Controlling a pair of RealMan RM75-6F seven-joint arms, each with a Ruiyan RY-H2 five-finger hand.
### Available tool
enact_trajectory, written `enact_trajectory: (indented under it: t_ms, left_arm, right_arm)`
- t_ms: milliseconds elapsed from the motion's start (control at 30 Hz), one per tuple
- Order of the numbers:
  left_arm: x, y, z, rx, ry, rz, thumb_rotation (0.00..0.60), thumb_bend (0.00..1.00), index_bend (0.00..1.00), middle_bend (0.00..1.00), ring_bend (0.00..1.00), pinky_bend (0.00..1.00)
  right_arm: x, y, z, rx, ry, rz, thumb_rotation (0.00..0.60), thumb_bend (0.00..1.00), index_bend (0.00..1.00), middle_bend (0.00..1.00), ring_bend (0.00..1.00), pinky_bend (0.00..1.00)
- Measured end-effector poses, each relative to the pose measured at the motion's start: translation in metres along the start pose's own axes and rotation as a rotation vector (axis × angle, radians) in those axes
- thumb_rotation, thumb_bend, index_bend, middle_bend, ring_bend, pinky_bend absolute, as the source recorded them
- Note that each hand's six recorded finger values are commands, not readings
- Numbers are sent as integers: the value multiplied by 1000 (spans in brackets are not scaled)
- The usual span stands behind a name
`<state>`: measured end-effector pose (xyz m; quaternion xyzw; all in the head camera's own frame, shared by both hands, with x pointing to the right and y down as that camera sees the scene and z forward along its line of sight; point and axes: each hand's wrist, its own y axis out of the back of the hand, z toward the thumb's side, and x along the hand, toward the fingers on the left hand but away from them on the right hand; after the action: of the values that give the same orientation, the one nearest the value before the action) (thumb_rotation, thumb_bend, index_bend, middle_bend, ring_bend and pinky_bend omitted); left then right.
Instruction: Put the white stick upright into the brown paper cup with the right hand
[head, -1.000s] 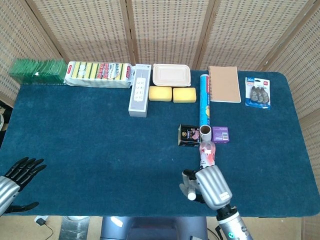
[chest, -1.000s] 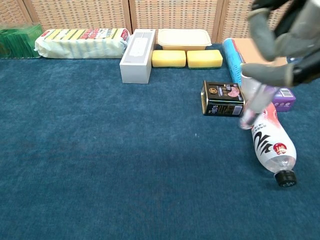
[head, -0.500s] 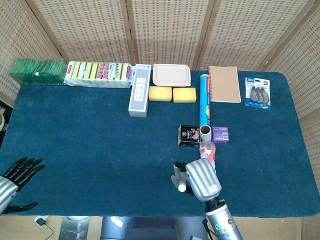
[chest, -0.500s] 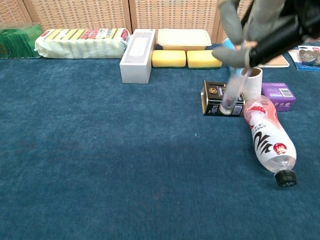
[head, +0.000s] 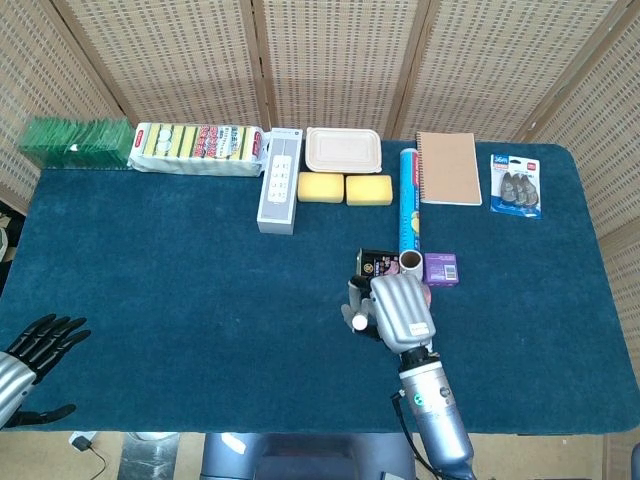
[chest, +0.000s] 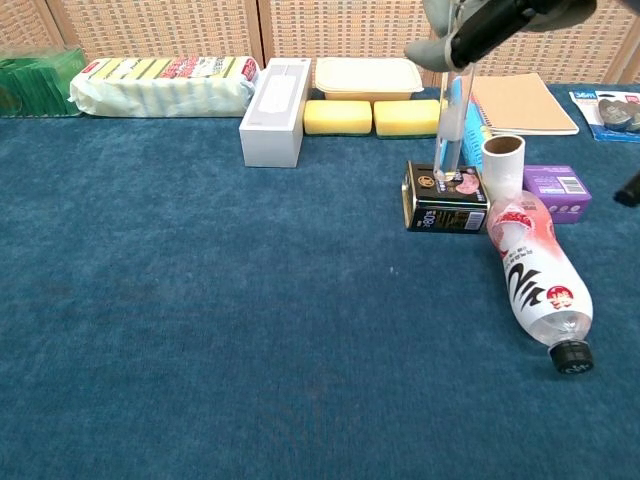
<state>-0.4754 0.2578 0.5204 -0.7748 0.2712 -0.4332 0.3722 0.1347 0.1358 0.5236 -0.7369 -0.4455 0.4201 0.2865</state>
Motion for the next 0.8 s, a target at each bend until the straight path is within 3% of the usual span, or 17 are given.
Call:
enact_trajectory:
  t_ms: [433,800]
  left_arm:
    - [11,-5,-3,5,24,-15,549,84,40,47,0,0]
    - [16,-7,-4,3,34,-33,555,84,40,47,0,0]
  right_arm:
    - [-55,-2,-17,64,-54,-25,600,422,800,979,1000,1000]
    - [-74,6,-24,112,-76,-52,600,420,800,979,1000,1000]
